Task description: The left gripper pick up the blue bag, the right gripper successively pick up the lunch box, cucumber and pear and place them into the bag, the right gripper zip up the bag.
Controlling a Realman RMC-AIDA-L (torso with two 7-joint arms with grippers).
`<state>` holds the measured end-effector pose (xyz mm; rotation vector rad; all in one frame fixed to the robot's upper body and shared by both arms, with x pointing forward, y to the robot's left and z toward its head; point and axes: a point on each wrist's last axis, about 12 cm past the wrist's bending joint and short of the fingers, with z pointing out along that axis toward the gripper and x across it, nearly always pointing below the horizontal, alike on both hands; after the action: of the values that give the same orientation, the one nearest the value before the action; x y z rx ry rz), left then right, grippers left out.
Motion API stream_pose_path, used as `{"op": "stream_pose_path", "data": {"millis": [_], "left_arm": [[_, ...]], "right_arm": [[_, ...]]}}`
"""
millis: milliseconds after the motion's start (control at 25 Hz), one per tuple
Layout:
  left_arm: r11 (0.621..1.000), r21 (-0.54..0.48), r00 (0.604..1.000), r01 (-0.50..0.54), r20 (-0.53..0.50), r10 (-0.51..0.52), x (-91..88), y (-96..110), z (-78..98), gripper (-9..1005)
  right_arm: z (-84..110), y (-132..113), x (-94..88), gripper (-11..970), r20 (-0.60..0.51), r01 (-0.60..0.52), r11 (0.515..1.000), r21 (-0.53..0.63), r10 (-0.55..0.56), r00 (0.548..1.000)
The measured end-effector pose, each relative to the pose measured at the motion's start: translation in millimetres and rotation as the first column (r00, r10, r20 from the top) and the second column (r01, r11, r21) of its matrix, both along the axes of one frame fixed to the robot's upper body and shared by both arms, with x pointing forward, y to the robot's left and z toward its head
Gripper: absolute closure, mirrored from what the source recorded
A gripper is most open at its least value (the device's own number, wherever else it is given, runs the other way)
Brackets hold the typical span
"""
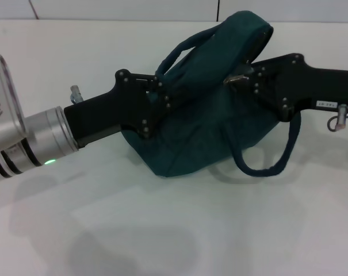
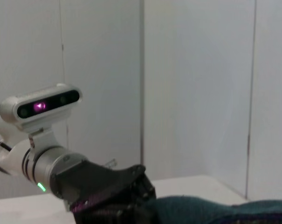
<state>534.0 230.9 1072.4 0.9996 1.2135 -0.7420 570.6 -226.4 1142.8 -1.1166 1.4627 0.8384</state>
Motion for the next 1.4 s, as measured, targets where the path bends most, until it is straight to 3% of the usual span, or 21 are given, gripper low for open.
{"op": "stream_pose_path", "data": {"millis": [560, 960, 1160, 1400], "left_arm": [[0.997, 0.068, 0.999, 0.042, 0.018, -0.043, 3.8, 3, 2.5, 942], [0.989, 0.133, 0.997, 0.063, 0.032, -0.068, 7.6, 14, 5.5, 942], [0.983, 0.162, 0.995, 0.086, 0.030, -0.092, 7.5, 15, 5.0, 942], [0.985, 0.151, 0.996, 0.081, 0.036, -0.087, 8.0, 16, 6.6, 970]], "right_arm": [[10.8, -7, 0.2, 942, 0.110, 0.046, 0.992, 0.115, -0.058, 0.992], [6.7, -21, 4.9, 942, 0.129, 0.149, 0.982, 0.119, -0.164, 0.978], [2.5, -27, 5.4, 942, 0.157, 0.203, 0.963, 0.180, -0.232, 0.960], [1.4, -23, 4.6, 943, 0.178, 0.184, 0.964, 0.193, -0.219, 0.959]]}}
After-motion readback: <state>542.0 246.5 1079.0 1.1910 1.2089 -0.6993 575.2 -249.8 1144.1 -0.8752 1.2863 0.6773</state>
